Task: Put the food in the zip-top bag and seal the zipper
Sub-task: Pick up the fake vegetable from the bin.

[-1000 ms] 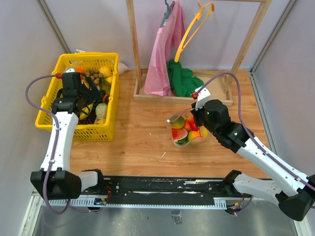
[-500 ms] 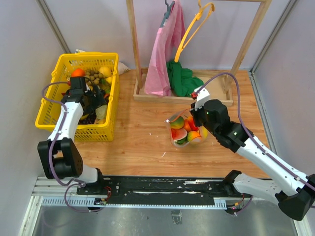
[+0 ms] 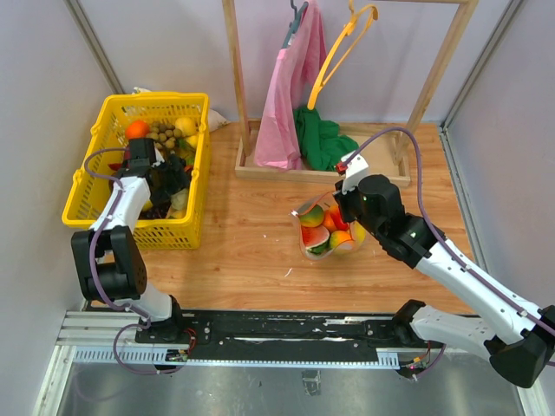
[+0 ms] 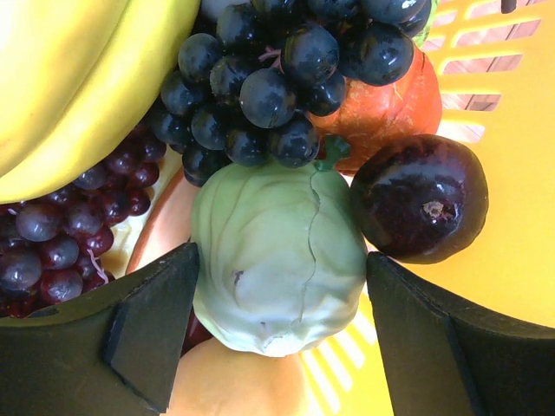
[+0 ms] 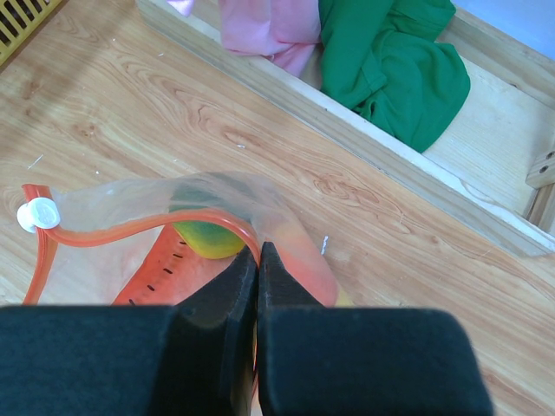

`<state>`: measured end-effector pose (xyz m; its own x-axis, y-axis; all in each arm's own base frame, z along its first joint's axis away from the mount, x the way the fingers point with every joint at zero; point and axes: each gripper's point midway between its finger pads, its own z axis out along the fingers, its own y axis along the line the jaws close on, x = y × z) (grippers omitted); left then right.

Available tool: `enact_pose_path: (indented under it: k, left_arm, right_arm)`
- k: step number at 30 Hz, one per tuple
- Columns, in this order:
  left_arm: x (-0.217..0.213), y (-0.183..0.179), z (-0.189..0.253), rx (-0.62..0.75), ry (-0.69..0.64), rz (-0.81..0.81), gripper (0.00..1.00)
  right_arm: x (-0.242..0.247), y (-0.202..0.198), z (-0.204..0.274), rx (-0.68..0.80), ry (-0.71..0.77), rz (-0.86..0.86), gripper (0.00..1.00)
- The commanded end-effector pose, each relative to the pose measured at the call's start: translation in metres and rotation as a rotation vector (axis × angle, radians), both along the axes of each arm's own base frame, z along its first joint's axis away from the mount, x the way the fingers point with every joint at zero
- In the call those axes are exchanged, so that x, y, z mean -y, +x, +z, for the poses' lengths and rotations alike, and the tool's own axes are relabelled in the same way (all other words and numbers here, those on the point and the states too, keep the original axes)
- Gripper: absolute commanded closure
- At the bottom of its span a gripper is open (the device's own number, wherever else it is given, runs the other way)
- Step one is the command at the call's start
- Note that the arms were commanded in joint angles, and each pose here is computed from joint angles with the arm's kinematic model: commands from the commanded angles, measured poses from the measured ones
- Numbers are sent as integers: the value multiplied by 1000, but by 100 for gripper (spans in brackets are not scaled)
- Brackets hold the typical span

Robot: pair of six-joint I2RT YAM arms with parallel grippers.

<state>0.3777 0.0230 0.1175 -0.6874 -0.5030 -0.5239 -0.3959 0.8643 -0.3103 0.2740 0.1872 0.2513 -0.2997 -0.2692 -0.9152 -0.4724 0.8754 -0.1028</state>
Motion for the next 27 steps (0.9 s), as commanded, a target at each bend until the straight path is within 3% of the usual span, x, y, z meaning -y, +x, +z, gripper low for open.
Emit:
enact_pose_path:
  k: [1, 15, 22, 27]
  left_arm:
    - [-5, -9, -17, -56, 18, -4, 20]
    - [25, -11, -45, -119, -132, -103, 9]
    - [2, -12, -32, -108, -15, -36, 9]
    - [-20, -16, -16, -95, 94, 33, 14]
  right_arm:
    - [-1, 4, 3, 9, 34, -11, 99]
    - [-5, 4, 2, 4, 52, 1, 99]
    - [-5, 4, 3, 5, 53, 0, 99]
    - [-6, 4, 2, 3, 52, 2, 99]
